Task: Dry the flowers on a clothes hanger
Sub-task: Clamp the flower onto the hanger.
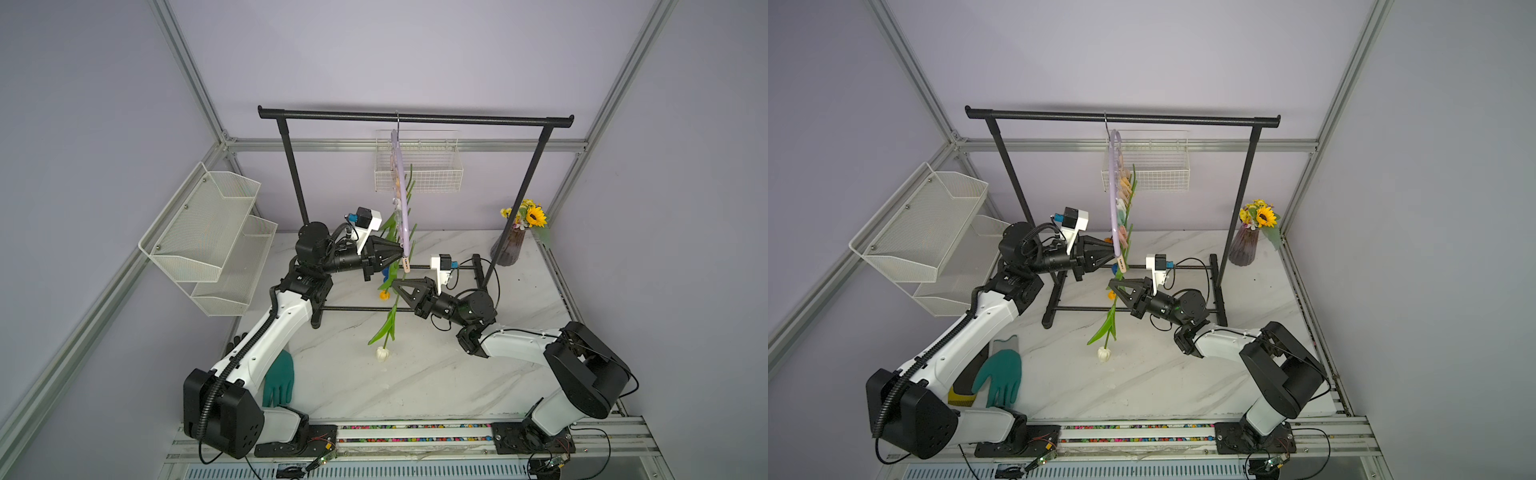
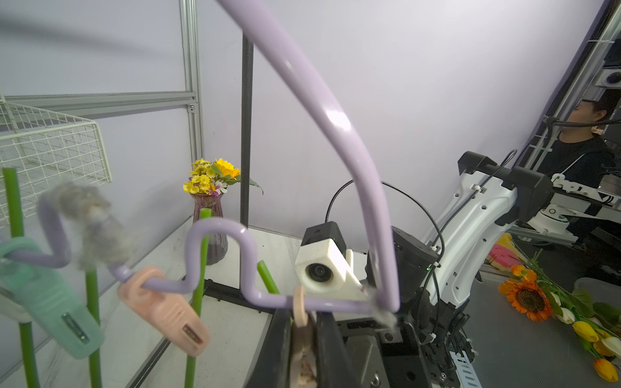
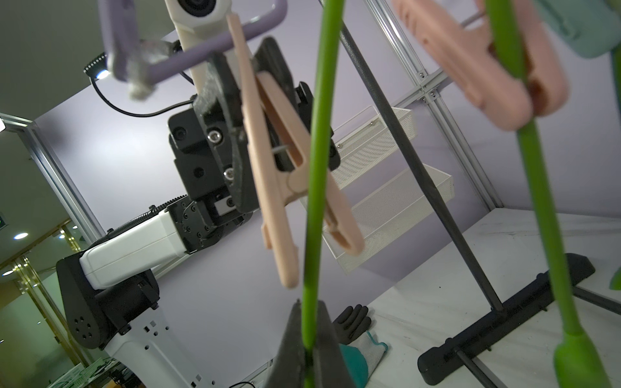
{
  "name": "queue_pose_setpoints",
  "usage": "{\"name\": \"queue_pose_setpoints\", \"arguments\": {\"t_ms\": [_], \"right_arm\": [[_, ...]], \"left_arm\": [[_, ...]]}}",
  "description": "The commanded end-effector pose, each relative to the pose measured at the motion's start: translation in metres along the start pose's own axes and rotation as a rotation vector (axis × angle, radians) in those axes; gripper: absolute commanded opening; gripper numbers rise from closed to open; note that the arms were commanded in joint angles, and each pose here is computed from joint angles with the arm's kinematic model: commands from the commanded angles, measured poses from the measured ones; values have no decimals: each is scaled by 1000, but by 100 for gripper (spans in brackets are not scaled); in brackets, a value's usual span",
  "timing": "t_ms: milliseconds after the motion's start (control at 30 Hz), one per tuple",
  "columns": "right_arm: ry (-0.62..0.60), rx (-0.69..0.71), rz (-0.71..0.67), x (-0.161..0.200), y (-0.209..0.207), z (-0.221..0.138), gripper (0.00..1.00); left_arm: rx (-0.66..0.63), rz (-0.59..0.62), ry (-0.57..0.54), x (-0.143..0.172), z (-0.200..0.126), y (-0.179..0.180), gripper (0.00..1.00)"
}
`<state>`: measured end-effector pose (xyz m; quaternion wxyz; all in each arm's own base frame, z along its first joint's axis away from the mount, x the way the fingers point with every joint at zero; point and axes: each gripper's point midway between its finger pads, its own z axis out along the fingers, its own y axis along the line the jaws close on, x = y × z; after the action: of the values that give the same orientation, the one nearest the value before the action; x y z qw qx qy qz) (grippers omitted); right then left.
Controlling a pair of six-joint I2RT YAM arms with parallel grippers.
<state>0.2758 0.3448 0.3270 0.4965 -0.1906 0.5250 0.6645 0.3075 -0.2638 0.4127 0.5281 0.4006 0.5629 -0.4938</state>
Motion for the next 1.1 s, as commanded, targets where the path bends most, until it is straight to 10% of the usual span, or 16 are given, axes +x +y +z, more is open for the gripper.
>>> {"name": "queue_pose_setpoints", "arguments": {"t_ms": [0, 333, 1067], "right_arm": [[-7, -47, -29, -5, 10, 8, 0], [-3, -52, -39, -6, 11, 10, 0], [-18, -29, -78, -8, 12, 4, 0]], "left_arm": [[-4, 42, -36, -20, 0, -3, 0], [-8, 42, -36, -18, -1, -3, 0], [-42, 59, -33, -22, -5, -6, 64]]}}
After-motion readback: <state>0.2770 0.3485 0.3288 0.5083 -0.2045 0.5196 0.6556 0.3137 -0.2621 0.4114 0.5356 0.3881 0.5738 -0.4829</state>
